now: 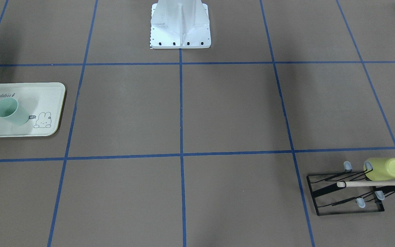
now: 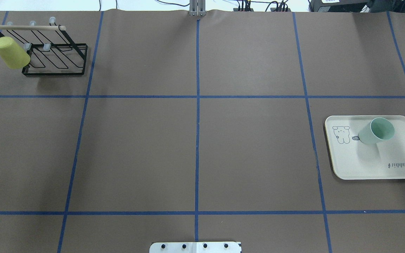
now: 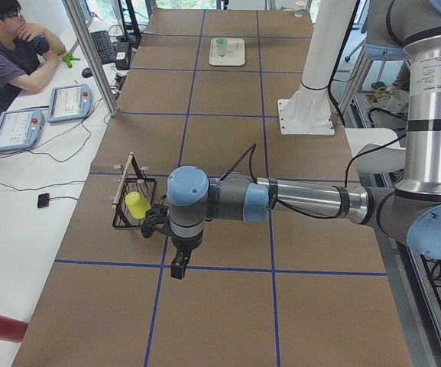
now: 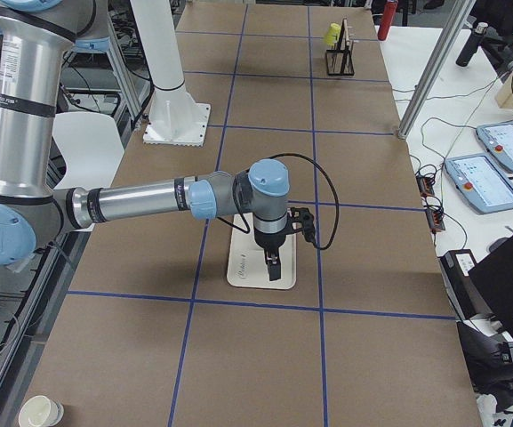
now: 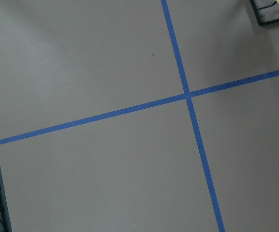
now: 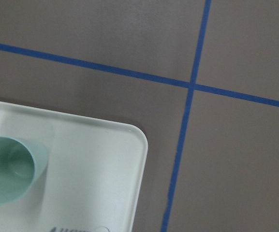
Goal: Left arm grabs green cup and hands to right arm on tray
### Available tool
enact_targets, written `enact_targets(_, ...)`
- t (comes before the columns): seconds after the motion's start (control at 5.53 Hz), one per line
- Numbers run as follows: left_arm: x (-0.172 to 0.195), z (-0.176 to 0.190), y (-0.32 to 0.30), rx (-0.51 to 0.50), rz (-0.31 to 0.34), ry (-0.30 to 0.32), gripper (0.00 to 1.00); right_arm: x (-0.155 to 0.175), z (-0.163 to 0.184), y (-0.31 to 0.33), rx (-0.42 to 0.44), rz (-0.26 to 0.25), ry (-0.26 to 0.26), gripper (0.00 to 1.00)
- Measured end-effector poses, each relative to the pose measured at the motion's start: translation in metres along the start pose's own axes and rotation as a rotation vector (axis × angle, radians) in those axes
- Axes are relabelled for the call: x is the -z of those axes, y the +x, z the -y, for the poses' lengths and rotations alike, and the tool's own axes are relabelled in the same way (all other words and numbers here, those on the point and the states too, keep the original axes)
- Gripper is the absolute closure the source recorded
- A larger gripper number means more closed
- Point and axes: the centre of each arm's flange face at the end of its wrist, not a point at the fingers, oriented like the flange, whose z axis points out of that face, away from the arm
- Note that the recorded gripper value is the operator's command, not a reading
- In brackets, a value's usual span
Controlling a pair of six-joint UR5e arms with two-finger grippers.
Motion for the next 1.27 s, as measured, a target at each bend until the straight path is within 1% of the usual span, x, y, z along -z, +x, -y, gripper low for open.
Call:
enact_targets(0.18, -0.004, -0.002, -0.002, 0.013, -0.003, -0.011, 0.00, 0.009, -0.016, 0.024, -0.014, 0.031, -0.032, 0.00)
enact_targets(0.36, -0.005, -0.003, -0.003, 0.018, -0.004, -0.014, 0.00, 0.011, -0.026, 0.036, -0.036, 0.053, -0.046, 0.00)
enact_targets(0.54, -0.007, -0.004, -0.001, 0.024, -0.032, -0.013, 0.00, 0.009, -0.030, 0.041, -0.054, 0.062, -0.054, 0.00)
enact_targets(0.72, -0.011, -0.011, 0.002, 0.034, -0.097, -0.007, 0.00, 0.005, -0.032, 0.044, -0.071, 0.066, -0.062, 0.00)
enact_targets(0.9, -0.014, -0.019, 0.006, 0.042, -0.142, -0.001, 0.00, 0.002, -0.033, 0.046, -0.087, 0.068, -0.067, 0.00)
enact_targets(1.27, -0.014, -0.024, 0.007, 0.044, -0.154, 0.003, 0.00, -0.005, -0.029, 0.048, -0.121, 0.062, -0.058, 0.00)
